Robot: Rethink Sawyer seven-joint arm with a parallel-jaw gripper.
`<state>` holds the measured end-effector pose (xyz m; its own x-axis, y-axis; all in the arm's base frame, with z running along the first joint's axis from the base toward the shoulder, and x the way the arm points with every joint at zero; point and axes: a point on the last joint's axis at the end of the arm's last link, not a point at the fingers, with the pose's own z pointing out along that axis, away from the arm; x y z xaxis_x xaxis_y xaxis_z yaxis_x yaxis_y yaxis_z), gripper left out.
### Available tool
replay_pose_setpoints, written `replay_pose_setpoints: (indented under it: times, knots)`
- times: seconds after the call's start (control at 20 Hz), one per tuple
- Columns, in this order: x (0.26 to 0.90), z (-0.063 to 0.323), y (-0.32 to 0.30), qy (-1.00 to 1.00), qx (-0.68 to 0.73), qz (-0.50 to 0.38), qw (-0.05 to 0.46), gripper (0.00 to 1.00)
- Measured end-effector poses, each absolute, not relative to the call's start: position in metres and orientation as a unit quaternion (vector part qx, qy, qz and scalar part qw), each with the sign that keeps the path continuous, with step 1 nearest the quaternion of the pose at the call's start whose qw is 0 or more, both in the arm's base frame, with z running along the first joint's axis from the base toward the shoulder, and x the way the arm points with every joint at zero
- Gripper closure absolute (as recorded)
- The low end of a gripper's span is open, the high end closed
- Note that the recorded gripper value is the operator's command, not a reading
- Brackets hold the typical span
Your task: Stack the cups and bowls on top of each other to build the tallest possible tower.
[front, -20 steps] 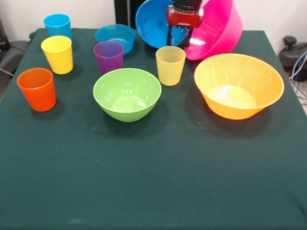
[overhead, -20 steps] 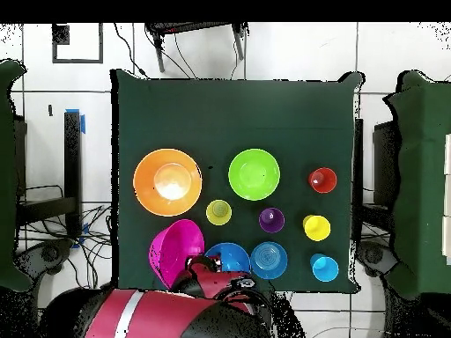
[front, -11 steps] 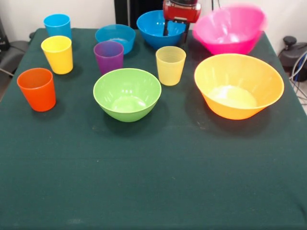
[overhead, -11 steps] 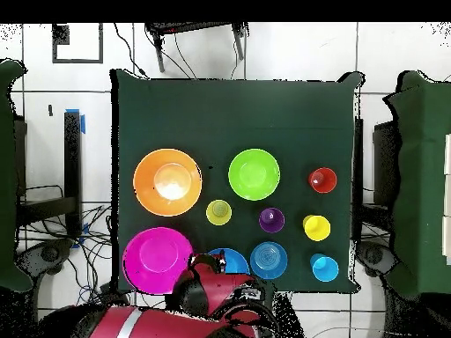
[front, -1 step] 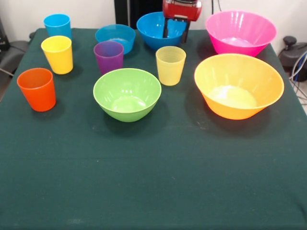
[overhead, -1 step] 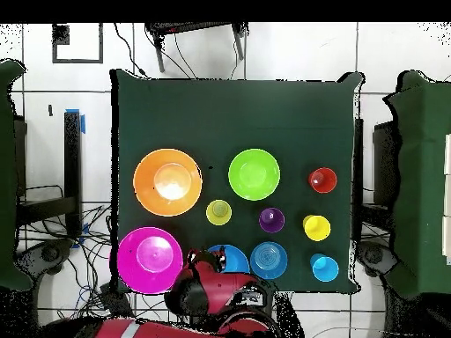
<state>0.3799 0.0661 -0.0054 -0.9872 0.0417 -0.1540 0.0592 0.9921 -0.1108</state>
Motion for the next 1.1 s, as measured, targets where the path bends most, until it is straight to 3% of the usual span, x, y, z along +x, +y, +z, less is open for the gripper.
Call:
replay_pose_setpoints:
  times: [1.1]
  knots:
    - [0.383, 0.000, 0.054, 0.994, 0.040, -0.058, 0.080, 0.00]
